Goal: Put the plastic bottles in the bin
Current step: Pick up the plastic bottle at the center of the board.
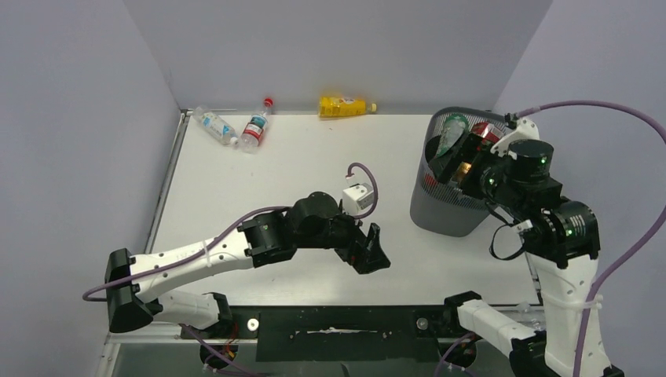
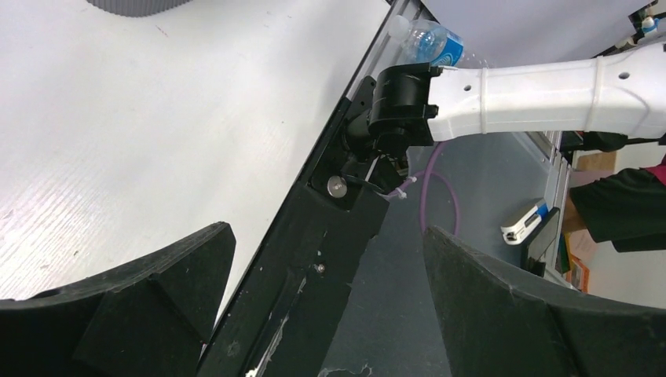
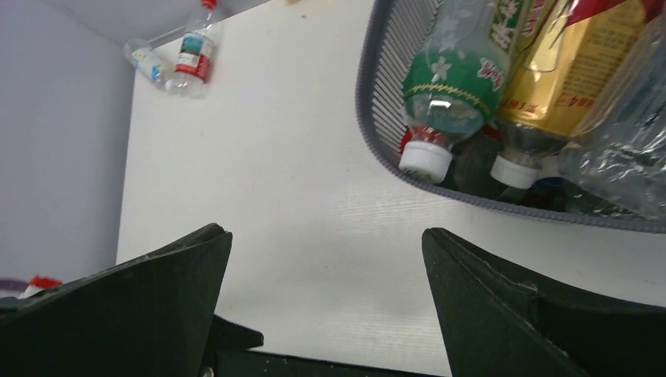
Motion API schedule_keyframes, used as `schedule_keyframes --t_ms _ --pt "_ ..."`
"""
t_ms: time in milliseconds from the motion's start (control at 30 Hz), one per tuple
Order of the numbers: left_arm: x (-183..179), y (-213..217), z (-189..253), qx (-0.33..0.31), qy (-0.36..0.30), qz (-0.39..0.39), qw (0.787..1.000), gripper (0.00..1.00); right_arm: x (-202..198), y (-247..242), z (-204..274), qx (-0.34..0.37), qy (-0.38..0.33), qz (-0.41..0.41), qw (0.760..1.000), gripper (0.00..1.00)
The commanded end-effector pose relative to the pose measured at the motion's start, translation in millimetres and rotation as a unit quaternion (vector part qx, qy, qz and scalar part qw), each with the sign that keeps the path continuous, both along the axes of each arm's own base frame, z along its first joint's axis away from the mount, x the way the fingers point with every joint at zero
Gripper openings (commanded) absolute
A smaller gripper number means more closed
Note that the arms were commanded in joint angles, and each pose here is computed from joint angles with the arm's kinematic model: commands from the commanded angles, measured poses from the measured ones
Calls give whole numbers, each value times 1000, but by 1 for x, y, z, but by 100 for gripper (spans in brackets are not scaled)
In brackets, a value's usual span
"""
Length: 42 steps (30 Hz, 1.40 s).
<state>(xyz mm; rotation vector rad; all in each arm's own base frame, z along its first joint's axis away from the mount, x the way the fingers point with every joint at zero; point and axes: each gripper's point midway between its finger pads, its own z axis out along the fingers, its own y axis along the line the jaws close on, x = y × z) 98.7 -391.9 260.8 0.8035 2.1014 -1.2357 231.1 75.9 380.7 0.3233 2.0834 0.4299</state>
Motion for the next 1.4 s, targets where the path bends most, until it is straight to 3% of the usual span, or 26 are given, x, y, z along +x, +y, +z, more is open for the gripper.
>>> schedule_keyframes --t_ms 0,100,267,367,500,867,1133,1367 --pt "0 13 31 -45 -27 11 999 92 -9 40 10 49 -38 112 992 98" --pt "-1 27 37 -56 -29 27 998 92 -15 67 -22 50 23 190 980 98" --pt "-1 46 43 -71 -29 51 996 92 -39 97 -89 -34 140 218 965 98" --pt "-2 55 46 -78 -30 62 995 92 -54 97 -126 -86 207 184 957 98" --pt "-1 62 50 -79 -33 70 994 92 -77 64 -161 -145 284 72 945 98" --pt "-3 60 48 -73 -32 59 995 92 -133 17 -225 -69 325 -51 942 98" --pt "-4 51 44 -60 -33 45 997 92 -120 -31 -250 -94 319 -174 927 98" --pt "-2 48 42 -53 -37 44 997 93 -112 -55 -252 -42 286 -284 914 98"
